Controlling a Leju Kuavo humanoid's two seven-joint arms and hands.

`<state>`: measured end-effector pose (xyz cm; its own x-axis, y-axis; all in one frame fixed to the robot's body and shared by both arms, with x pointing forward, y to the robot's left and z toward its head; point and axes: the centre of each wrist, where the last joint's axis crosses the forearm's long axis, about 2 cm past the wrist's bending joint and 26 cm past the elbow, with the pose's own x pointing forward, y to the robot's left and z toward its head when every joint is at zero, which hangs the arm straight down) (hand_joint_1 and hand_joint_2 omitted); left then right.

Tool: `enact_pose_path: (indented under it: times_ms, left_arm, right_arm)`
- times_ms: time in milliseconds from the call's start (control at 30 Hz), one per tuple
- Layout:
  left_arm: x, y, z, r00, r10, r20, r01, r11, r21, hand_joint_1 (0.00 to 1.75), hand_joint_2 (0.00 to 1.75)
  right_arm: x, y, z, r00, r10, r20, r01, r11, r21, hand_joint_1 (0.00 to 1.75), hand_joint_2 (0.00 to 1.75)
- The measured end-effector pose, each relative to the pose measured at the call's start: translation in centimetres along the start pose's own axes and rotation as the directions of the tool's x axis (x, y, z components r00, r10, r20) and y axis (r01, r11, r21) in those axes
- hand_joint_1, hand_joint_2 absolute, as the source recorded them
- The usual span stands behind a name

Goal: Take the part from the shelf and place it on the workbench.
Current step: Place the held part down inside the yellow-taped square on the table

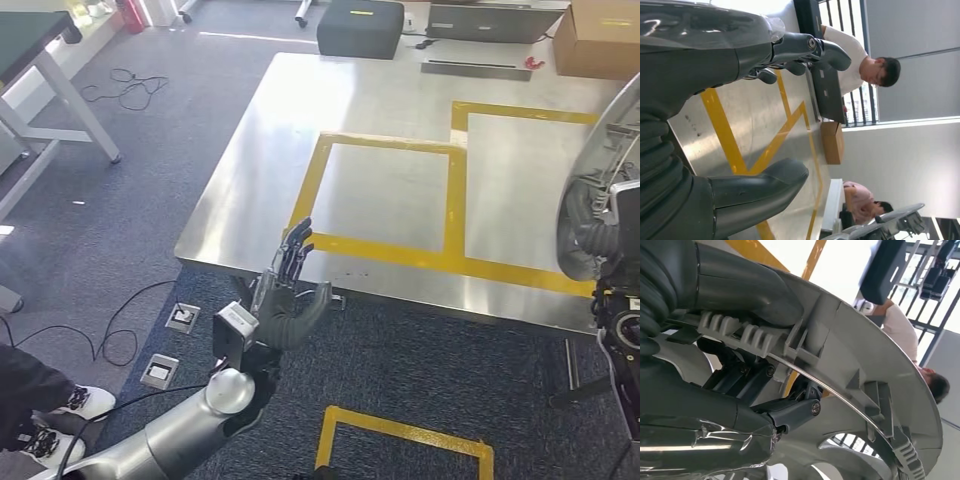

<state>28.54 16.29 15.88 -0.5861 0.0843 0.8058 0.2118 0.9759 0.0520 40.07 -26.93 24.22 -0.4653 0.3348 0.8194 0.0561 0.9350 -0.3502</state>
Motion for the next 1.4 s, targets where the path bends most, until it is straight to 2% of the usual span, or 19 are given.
enact_pose_path:
  times_ms: [167,500,933,1067,1400]
  left_arm:
    - [0.1,-0.3,-0.3,1.000,0.009,0.010,-0.009,1.000,0.001,0.00,1.75]
    - [-0.2,-0.4,0.0,1.000,0.005,0.006,-0.005,1.000,-0.001,0.00,1.75]
    - [-0.2,-0.6,-0.8,0.999,0.008,0.045,-0.007,1.000,-0.022,0.00,1.75]
    - [-0.2,-0.7,-1.0,0.998,0.012,0.057,-0.011,1.000,-0.028,0.00,1.75]
    - [-0.3,-0.9,-0.7,0.999,0.014,0.049,-0.013,0.999,-0.031,0.00,1.75]
  right_arm:
    - [-0.2,-0.1,-0.9,1.000,0.016,-0.010,-0.016,1.000,0.002,1.75,1.75]
    - [-1.8,0.7,-0.5,0.997,0.038,-0.071,-0.036,0.999,0.031,1.75,1.75]
    - [-0.3,0.8,-4.4,0.998,0.058,-0.034,-0.058,0.998,0.009,1.75,1.75]
    - [-0.7,0.6,-5.0,0.996,0.080,-0.044,-0.079,0.997,0.009,0.00,0.00]
    - [-1.2,1.0,-5.4,0.992,0.108,-0.069,-0.106,0.994,0.028,0.00,0.00]
